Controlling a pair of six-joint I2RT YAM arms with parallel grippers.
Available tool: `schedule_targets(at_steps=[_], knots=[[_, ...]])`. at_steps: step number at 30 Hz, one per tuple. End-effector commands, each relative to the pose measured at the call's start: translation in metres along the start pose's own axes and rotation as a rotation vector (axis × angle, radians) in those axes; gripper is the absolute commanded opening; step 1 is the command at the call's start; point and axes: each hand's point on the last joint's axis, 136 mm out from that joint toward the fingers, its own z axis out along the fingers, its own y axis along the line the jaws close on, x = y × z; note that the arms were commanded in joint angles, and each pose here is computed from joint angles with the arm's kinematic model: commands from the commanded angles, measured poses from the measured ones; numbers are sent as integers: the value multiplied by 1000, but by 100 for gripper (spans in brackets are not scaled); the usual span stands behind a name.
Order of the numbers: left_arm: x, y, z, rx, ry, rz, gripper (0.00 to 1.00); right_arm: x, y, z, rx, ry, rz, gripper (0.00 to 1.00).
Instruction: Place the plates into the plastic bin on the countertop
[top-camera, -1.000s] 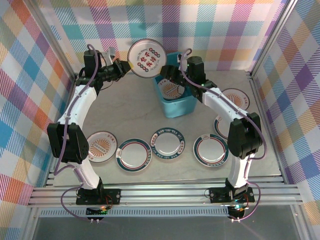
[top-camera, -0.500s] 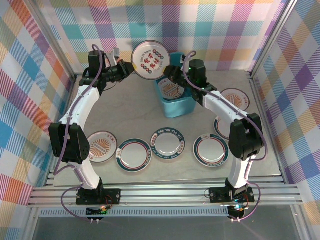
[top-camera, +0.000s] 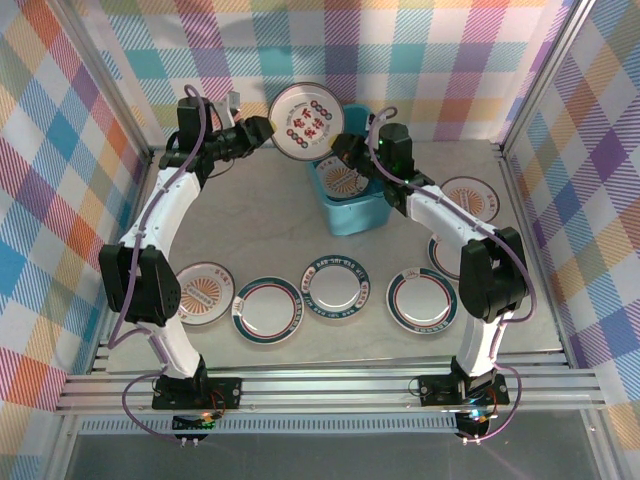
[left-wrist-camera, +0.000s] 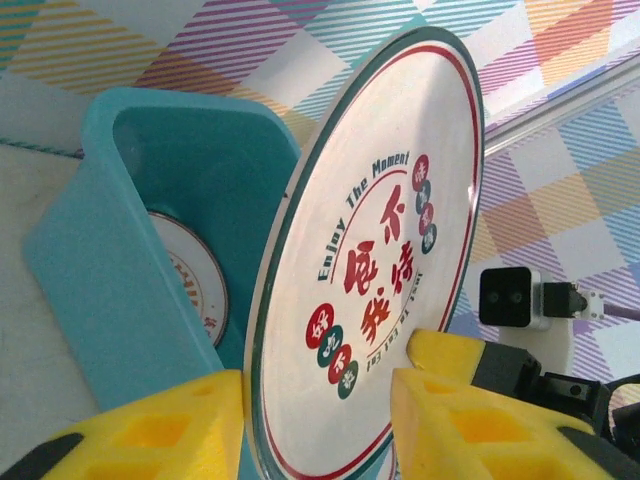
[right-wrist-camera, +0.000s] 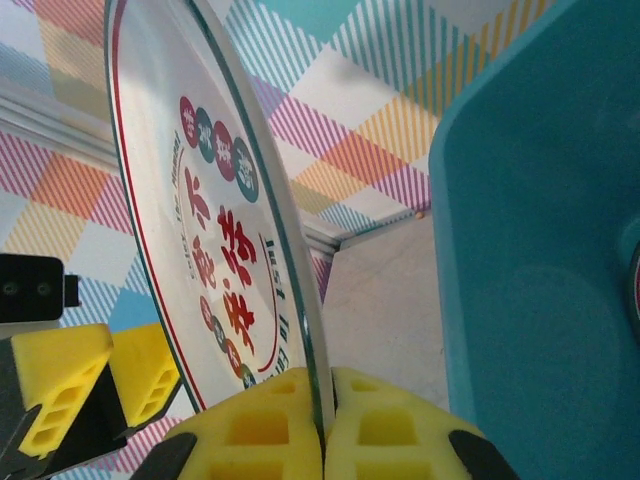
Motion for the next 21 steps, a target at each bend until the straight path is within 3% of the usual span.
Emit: schedule_targets(at_steps=[1,5,12,21], knots=[[-19,-27,-7,48,-49,98,51,-32,13,-18,-19,-146,-7,0],[-30,-8,-18,-5,-80,92,56,-42,-8,-25,22,-225,57,0],[-49,32,-28,-81,-141,57,57,-54,-31,-34,135,-326,95,0],[-43,113,-12,-178,-214,-39,57,-40,-77,-41,387,-326,256,0]])
